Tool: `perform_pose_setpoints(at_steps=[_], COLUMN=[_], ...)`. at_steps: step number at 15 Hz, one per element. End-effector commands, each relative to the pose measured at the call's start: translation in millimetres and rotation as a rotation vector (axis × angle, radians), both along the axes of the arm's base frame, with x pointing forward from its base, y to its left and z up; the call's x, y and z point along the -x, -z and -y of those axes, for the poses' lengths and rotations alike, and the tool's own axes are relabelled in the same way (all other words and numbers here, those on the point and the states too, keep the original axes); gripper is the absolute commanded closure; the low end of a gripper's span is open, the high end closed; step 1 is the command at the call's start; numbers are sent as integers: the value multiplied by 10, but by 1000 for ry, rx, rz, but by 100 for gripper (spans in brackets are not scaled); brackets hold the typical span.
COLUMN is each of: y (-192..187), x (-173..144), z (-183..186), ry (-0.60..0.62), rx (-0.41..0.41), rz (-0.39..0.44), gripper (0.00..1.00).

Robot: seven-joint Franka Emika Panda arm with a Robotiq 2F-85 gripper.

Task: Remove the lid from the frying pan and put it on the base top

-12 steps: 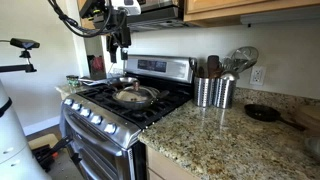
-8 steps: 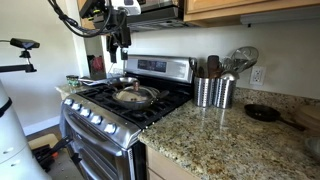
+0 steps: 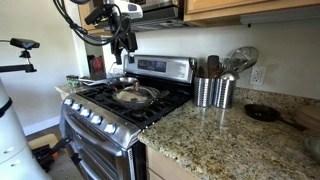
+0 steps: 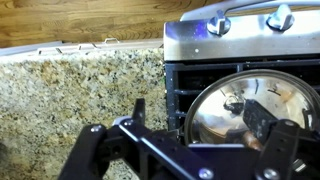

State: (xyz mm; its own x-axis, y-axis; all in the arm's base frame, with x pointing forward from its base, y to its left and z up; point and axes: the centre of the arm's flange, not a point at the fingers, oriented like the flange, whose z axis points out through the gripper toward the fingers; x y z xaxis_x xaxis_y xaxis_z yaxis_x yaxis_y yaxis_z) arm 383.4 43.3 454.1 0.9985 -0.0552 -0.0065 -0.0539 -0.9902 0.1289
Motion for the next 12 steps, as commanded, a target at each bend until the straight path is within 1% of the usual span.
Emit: perform_pose_setpoints(at_steps=[1, 5, 6, 8, 11, 12], y=[285, 458, 392, 471, 468, 552], x=[-245, -427, -362, -403, -412, -464], z=[-17, -102, -90, -114, -126, -176], ry=[-73, -137, -106, -121, -125, -134], rx=[-48, -92, -56, -65, -67, -93], rz=[53, 85, 71, 68, 69, 76], gripper=[0, 0, 0, 0, 0, 0])
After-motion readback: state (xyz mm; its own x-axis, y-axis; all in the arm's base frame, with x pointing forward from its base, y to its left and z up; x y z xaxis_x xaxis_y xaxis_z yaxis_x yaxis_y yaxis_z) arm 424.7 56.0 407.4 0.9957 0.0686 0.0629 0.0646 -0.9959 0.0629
